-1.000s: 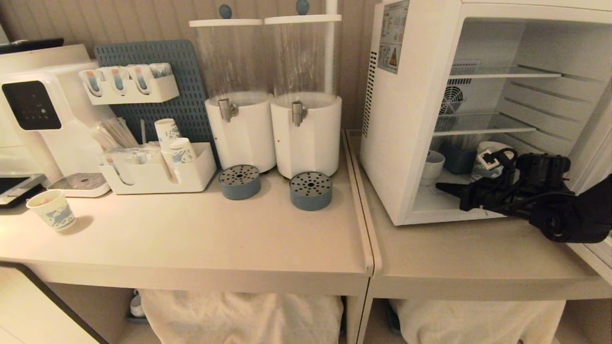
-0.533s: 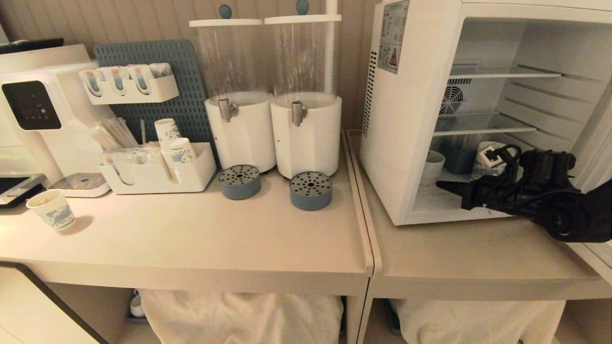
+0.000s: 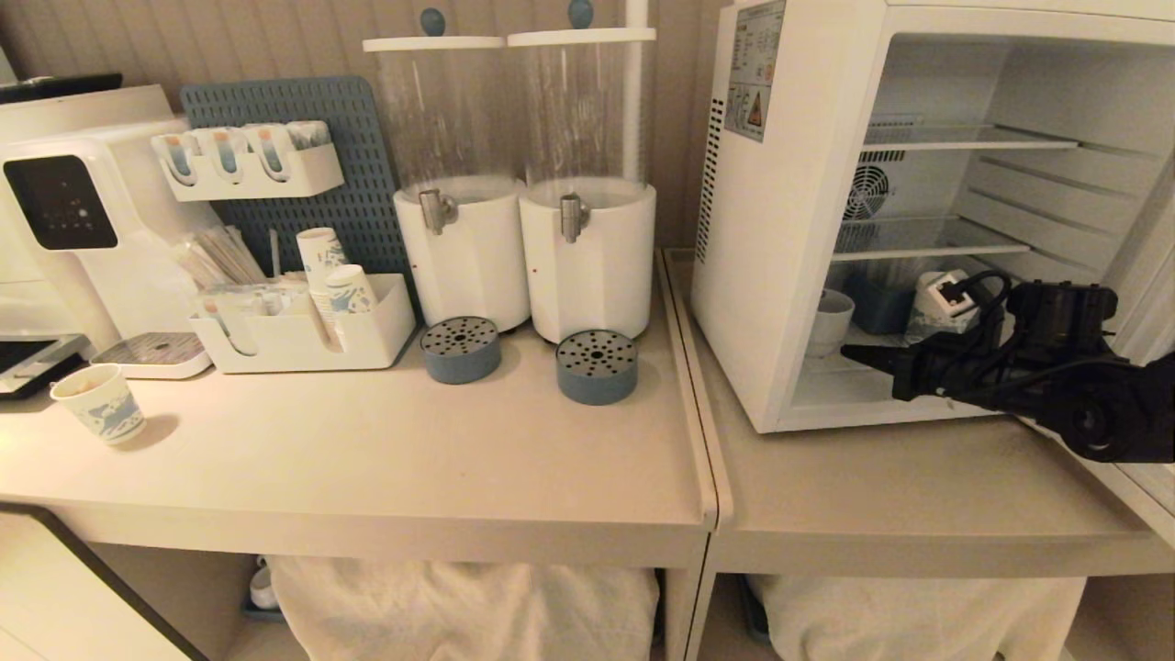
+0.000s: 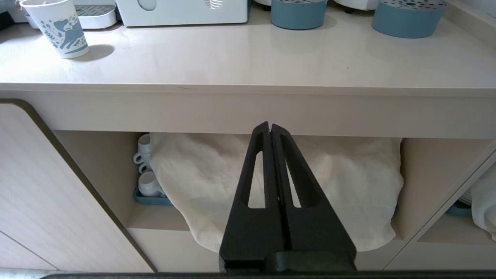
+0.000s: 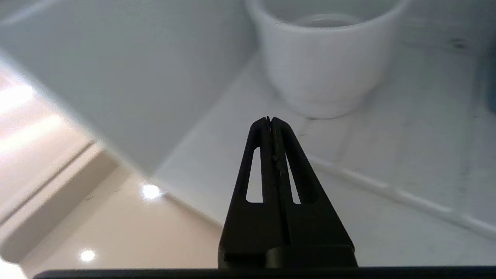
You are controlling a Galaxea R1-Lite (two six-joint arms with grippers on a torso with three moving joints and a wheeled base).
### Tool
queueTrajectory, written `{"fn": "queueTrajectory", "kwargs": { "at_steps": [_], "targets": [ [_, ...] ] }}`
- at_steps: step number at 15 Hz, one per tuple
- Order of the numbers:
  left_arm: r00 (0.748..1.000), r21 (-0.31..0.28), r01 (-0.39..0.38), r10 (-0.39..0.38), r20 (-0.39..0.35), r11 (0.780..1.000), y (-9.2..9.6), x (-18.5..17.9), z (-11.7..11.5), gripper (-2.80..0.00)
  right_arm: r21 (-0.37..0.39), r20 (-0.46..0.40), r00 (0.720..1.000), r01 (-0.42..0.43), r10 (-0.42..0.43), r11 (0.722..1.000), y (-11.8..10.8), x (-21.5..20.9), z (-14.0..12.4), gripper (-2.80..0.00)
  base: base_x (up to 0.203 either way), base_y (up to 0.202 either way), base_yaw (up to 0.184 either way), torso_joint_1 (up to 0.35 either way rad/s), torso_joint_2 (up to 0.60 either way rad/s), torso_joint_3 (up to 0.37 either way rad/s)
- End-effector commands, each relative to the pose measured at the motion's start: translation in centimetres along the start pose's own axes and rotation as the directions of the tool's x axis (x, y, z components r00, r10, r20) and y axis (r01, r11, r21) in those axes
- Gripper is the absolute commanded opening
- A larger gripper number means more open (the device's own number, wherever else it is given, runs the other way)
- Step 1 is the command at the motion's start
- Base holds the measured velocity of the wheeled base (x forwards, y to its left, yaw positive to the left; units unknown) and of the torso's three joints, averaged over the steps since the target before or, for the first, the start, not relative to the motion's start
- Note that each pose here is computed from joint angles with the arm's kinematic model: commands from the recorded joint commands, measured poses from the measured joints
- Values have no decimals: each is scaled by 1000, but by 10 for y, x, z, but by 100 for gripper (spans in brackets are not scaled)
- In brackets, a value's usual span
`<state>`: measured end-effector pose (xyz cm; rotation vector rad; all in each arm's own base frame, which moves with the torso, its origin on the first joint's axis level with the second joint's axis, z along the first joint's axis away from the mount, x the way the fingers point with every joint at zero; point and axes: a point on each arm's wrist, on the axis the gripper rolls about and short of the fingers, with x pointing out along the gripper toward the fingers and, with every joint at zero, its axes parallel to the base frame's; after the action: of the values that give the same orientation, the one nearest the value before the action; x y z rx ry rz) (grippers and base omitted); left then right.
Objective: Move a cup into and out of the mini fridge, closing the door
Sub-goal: Take the ceramic cup out of the freezer
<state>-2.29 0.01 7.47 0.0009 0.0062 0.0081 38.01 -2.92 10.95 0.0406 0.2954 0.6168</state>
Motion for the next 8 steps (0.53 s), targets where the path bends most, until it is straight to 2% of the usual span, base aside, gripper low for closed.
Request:
{"fn": "queueTrajectory", "kwargs": {
  "at_steps": [1,8],
  "targets": [
    [1000,0,-1,1,-1,1000,0,0,0,-280,-11,15,999,-31,31,999,5,-6,5,-280,0,0,0,0,0,0],
    [1000,1,-1,1,-1,1000,0,0,0,-280,2,7,999,-44,44,999,11,-19,14,-280,0,0,0,0,0,0]
  ]
}}
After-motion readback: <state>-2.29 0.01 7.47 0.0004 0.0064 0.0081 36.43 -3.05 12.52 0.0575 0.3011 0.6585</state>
